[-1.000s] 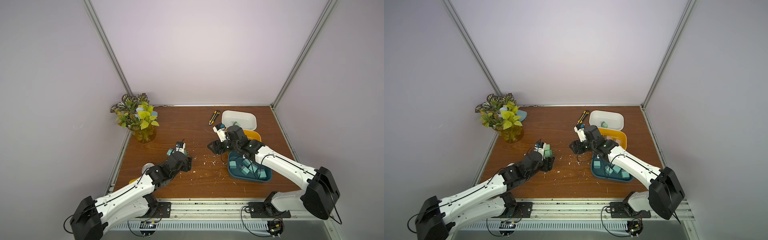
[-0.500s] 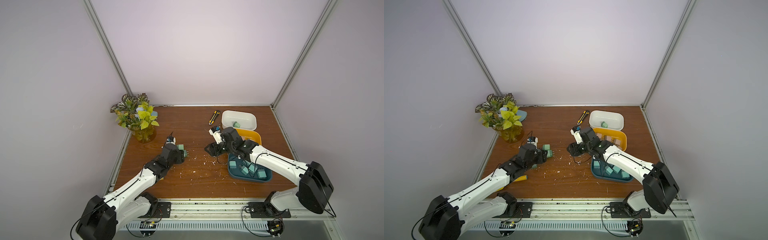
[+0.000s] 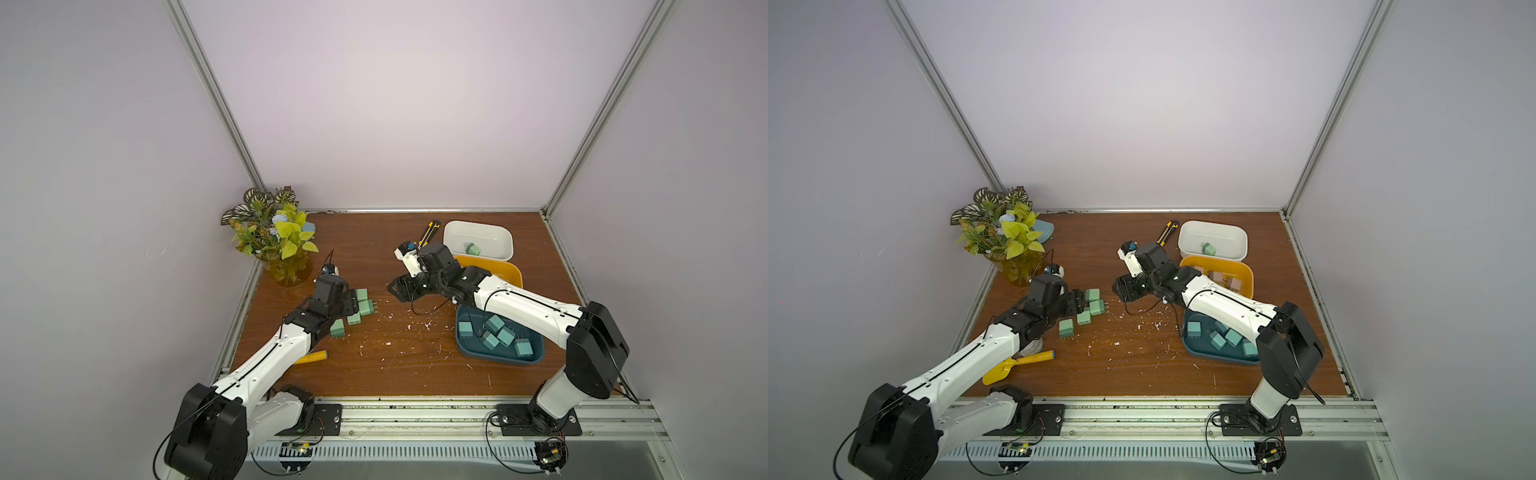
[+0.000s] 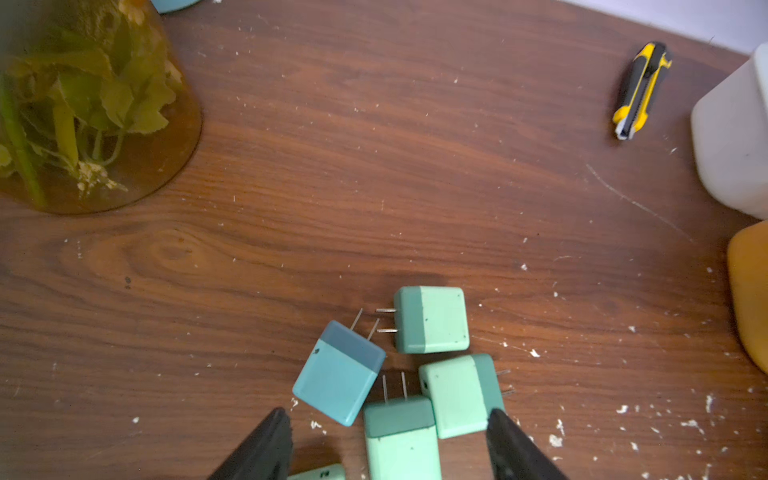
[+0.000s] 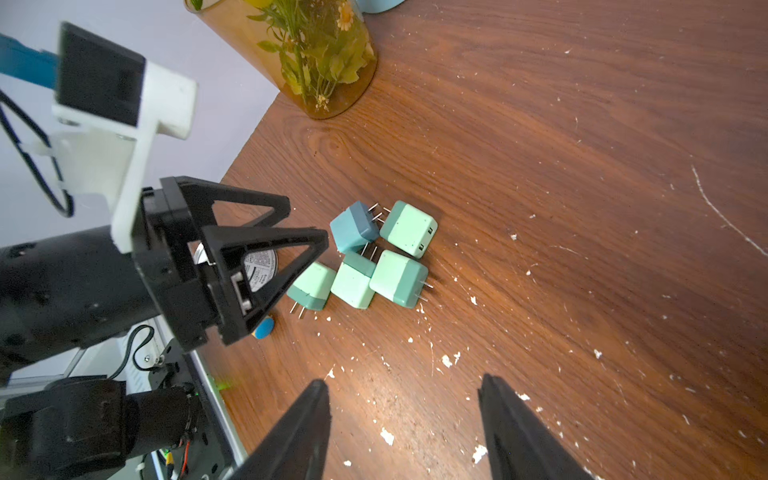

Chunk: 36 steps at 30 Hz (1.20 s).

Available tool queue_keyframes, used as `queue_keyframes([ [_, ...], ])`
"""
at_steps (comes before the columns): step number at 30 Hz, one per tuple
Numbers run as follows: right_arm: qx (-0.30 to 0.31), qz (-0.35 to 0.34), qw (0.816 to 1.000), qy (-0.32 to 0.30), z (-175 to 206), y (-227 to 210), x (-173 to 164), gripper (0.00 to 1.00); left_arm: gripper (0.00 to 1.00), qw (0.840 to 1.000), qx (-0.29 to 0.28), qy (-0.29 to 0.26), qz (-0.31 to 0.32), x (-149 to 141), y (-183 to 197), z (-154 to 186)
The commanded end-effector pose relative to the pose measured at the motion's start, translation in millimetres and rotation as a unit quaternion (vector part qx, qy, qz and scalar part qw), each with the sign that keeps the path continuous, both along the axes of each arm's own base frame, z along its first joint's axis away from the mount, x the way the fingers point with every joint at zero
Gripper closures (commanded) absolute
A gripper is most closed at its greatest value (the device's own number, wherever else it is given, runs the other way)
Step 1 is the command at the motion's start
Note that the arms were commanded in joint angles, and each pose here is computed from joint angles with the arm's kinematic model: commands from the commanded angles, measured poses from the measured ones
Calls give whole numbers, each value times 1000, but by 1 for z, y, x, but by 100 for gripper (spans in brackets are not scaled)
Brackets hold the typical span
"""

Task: Place the plugs by color into the storage box
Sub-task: Pick up the plug from the center of the board.

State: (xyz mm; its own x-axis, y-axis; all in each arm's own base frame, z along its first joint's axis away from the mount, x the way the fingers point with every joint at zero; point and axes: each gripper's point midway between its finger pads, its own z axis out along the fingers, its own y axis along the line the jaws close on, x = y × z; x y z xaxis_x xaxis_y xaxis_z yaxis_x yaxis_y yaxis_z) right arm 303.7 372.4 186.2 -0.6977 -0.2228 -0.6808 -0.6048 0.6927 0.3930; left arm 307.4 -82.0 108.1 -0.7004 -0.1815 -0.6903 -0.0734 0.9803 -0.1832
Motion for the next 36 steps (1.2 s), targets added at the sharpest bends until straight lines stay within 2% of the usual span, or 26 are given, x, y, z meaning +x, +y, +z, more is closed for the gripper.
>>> queue_keyframes([
  [1,18,17,1000,-12,13,15,2,37,24,1000,-2,14,11,5,3,-5],
  [11,21,37,999,-6,3,31,-2,37,24,996,-42,34,64,17,15,-32],
  [17,47,61,997,16,-6,43,-14,38,25,995,-34,47,77,20,19,-46],
  [22,45,76,996,17,-13,54,-20,38,25,994,-26,46,97,17,28,-53],
  [31,40,86,995,22,-22,65,-24,38,30,994,-41,53,88,19,24,-67],
  [36,37,85,995,25,-25,65,-26,38,32,993,-26,65,92,16,28,-75],
])
